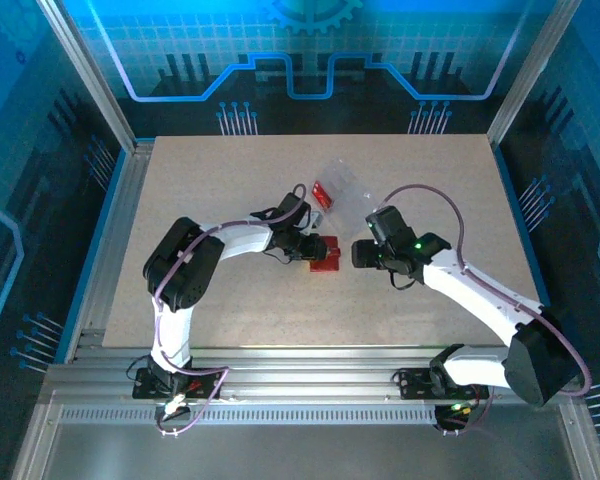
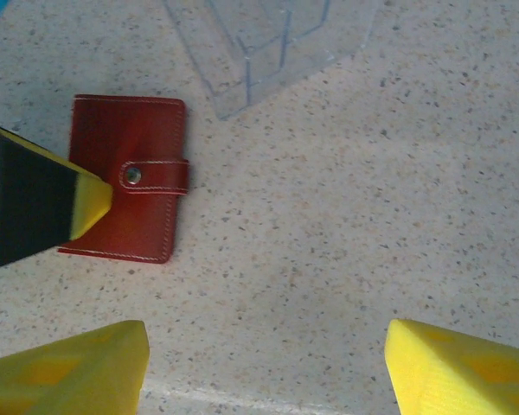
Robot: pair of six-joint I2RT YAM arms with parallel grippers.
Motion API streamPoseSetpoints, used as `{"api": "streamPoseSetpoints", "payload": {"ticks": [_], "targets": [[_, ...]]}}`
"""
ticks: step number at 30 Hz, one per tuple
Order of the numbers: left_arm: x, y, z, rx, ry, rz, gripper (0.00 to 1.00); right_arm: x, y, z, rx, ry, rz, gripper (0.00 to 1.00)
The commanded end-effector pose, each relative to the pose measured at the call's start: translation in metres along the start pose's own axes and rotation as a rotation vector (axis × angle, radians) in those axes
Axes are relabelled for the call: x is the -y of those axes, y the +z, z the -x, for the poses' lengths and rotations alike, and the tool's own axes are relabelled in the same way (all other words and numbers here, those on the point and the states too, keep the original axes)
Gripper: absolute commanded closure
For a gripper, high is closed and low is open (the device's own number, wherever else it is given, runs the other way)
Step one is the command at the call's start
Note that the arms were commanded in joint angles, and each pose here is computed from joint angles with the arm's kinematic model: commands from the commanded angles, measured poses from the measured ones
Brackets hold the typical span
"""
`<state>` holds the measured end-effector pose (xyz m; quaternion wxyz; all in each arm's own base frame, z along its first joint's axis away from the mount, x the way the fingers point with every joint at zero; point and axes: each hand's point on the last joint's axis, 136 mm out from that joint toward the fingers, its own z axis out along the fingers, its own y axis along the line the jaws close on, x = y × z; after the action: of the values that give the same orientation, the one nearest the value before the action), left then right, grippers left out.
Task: Put the credit cards into the card holder
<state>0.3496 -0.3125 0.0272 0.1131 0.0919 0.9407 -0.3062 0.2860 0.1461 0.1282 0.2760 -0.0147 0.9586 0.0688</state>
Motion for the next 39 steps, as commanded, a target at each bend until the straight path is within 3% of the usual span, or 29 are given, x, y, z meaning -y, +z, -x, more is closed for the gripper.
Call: {"api": "streamPoseSetpoints", "payload": {"ticks": [1, 8, 18, 24, 31, 39], "targets": [[-0.018, 0.013, -0.063, -0.175, -0.038, 0.06, 0.74, -0.003, -0.004, 0.0, -0.011, -0.039, -0.016, 0.27], [0.001, -0.001, -0.078, -0.165, -0.037, 0.017, 0.74, -0.012, 0.001, -0.002, -0.021, -0.064, -0.011, 0.32], [0.063, -0.06, -0.033, -0.005, -0.018, -0.157, 0.6, -0.038, 0.016, -0.005, -0.062, -0.127, -0.004, 0.44], [0.033, -0.081, -0.023, 0.079, -0.151, -0.144, 0.67, -0.056, 0.028, -0.015, -0.111, -0.194, 0.009, 0.59], [0.008, -0.071, -0.006, 0.068, -0.224, -0.135, 0.76, -0.083, 0.054, -0.022, -0.165, -0.234, 0.031, 0.72], [-0.006, -0.043, 0.006, 0.039, -0.241, -0.117, 0.76, -0.099, 0.078, -0.034, -0.226, -0.26, 0.007, 0.7]]}}
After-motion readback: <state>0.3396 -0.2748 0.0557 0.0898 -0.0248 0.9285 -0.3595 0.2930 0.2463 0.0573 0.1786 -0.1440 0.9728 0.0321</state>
